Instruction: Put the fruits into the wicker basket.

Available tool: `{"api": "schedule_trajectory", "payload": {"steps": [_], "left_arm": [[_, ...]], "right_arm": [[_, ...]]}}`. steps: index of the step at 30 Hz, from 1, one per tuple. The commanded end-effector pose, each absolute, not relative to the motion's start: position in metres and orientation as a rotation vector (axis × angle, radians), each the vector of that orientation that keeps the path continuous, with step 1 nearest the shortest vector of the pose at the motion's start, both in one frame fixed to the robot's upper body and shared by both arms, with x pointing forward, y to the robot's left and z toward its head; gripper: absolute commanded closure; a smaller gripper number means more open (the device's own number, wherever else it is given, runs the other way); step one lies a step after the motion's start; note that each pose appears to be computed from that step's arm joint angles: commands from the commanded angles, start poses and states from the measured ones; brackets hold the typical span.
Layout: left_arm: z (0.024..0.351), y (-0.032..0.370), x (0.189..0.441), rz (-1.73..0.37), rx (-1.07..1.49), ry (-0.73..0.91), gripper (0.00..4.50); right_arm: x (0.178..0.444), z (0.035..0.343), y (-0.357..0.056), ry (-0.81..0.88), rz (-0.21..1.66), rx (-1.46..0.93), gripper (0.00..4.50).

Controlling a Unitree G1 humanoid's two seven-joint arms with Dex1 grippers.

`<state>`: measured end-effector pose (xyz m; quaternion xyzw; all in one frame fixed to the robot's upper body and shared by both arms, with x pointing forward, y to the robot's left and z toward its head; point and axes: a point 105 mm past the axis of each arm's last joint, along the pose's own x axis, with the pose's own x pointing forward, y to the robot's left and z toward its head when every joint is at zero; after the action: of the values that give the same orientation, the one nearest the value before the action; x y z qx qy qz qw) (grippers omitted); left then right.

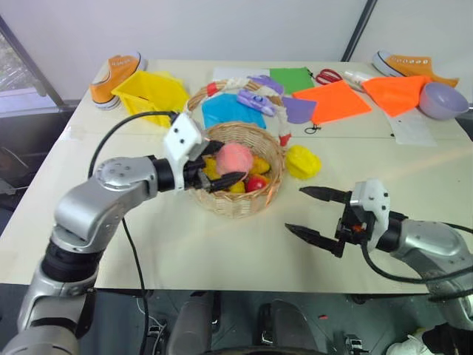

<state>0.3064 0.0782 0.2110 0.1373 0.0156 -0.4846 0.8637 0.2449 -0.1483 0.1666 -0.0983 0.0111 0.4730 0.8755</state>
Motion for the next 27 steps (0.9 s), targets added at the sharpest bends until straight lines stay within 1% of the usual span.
{"api": "schedule_trajectory", "payload": {"steps": [1, 3, 6, 10, 13, 18, 21, 24, 26, 27], "left_arm": [[0.232, 0.086, 0.307, -0.997, 0.29, -0.081, 0.11], [0.237, 0.093, 0.306, -0.998, 0.259, -0.103, 0.11], [0.241, 0.103, 0.295, -1.043, 0.213, -0.144, 0.11], [0.23, 0.104, 0.275, -1.138, 0.206, -0.118, 0.11], [0.222, 0.105, 0.263, -1.184, 0.208, -0.086, 0.11], [0.22, 0.101, 0.257, -1.181, 0.188, -0.092, 0.11], [0.221, 0.098, 0.256, -1.177, 0.182, -0.097, 0.11], [0.223, 0.096, 0.254, -1.175, 0.176, -0.112, 0.0], [0.225, 0.095, 0.253, -1.182, 0.169, -0.121, 0.0], [0.225, 0.094, 0.252, -1.183, 0.17, -0.122, 0.0]], "right_arm": [[0.263, 0.179, -0.157, -0.044, 0.866, -0.19, 0.0], [0.281, 0.178, -0.165, -0.046, 0.766, -0.212, 0.0], [0.314, 0.171, -0.178, -0.022, 0.614, -0.226, 0.0], [0.339, 0.164, -0.18, 0.007, 0.564, -0.226, 0.0], [0.352, 0.155, -0.179, 0.039, 0.559, -0.232, 0.0], [0.371, 0.143, -0.183, 0.091, 0.533, -0.266, 0.0], [0.376, 0.139, -0.187, 0.114, 0.516, -0.296, 0.0], [0.378, 0.144, -0.188, 0.094, 0.506, -0.289, 0.84], [0.376, 0.147, -0.188, 0.079, 0.508, -0.3, 1.8], [0.375, 0.15, -0.189, 0.068, 0.504, -0.319, 2.37]]}}
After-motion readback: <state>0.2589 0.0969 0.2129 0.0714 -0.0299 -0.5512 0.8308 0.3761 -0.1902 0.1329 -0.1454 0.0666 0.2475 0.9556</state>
